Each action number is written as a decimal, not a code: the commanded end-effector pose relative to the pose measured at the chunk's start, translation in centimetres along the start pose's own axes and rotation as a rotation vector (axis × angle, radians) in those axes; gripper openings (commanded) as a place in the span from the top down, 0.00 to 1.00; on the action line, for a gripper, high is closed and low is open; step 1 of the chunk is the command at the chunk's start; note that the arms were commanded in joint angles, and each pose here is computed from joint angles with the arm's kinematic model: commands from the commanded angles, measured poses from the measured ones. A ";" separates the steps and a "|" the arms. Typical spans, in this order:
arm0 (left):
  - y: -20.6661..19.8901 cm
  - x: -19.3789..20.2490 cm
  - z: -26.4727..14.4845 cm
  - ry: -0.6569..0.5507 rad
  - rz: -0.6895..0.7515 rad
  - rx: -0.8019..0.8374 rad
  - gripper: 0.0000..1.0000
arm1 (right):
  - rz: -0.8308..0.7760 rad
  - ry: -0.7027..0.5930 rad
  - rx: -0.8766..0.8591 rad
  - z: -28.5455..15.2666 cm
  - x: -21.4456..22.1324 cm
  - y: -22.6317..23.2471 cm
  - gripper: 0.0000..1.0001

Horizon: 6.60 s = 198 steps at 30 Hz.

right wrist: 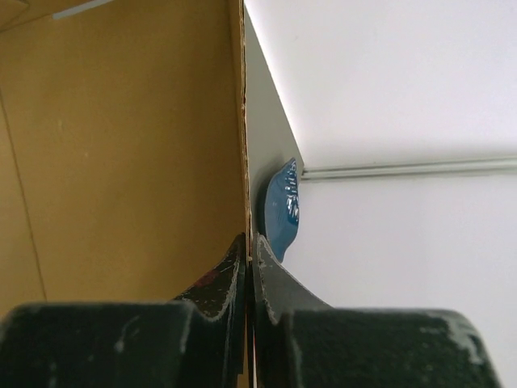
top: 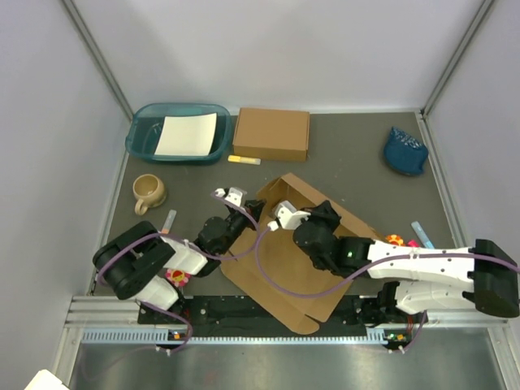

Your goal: Fold the paper box

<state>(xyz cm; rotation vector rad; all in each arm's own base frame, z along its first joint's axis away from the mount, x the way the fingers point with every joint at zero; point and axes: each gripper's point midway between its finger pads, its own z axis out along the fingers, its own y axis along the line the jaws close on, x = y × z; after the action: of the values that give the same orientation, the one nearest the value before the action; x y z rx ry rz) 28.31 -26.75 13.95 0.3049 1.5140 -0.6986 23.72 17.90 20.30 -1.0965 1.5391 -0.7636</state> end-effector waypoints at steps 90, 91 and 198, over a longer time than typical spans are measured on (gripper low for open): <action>7.9 -9.3 1.2 -0.215 -0.106 -0.080 0.34 | -0.183 -0.031 -0.029 3.1 -2.9 4.0 1.00; 8.3 -9.2 1.2 -0.210 -0.116 -0.060 0.35 | -0.181 -0.031 -0.030 3.1 -2.9 4.0 1.00; 9.6 -11.8 -5.2 -0.297 -0.233 -0.464 0.44 | -0.224 -0.039 -0.026 2.6 -3.1 4.7 1.00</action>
<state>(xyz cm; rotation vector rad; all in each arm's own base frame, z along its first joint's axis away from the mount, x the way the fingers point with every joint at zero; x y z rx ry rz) 28.82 -15.17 20.92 -0.1748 1.4316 -0.5630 25.98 21.34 18.82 -1.2284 1.4217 -0.9673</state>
